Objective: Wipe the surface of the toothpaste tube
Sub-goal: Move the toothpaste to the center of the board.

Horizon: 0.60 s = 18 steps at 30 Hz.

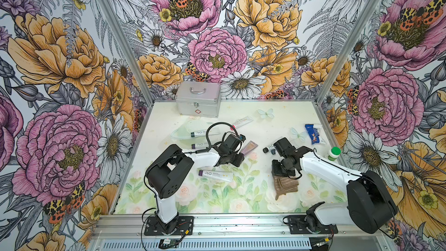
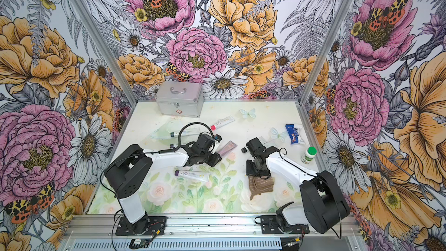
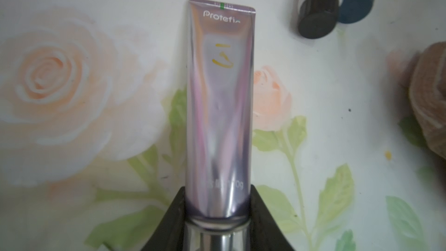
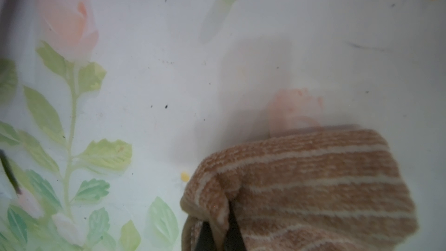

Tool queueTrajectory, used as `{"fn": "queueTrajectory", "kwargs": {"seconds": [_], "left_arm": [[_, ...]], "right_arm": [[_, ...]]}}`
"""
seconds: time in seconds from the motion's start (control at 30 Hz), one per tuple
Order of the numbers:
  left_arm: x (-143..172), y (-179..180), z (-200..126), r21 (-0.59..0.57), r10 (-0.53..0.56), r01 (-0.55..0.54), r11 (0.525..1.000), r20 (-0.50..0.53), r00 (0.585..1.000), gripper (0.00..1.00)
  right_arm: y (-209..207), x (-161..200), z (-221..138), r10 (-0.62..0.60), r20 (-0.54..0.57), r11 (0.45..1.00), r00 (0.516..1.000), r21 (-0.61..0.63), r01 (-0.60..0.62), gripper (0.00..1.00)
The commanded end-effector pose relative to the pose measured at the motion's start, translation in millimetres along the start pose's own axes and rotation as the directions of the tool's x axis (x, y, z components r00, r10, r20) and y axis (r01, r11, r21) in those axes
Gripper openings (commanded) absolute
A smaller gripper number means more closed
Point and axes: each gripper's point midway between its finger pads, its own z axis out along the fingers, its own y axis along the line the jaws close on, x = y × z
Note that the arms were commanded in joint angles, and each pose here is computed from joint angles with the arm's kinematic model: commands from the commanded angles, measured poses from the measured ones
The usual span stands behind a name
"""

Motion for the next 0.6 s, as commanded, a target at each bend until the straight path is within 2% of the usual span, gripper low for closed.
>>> {"fn": "queueTrajectory", "kwargs": {"seconds": [0.0, 0.27, 0.57], "left_arm": [[-5.0, -24.0, -20.4, 0.026, 0.022, -0.024, 0.999, 0.063, 0.998, 0.31], [34.3, -55.5, -37.3, 0.041, 0.092, -0.093, 0.995, 0.026, 0.995, 0.32], [63.5, -70.6, -33.2, 0.027, 0.149, -0.148, 0.989, -0.017, 0.989, 0.33]], "right_arm": [[12.7, -12.7, -6.5, -0.034, 0.031, 0.999, 0.999, -0.032, 0.035, 0.0], [20.5, -11.5, -9.6, -0.039, 0.021, 0.996, 0.999, -0.077, 0.041, 0.0], [37.6, -12.1, -27.0, -0.045, 0.039, 0.982, 0.998, -0.183, 0.051, 0.0]]}}
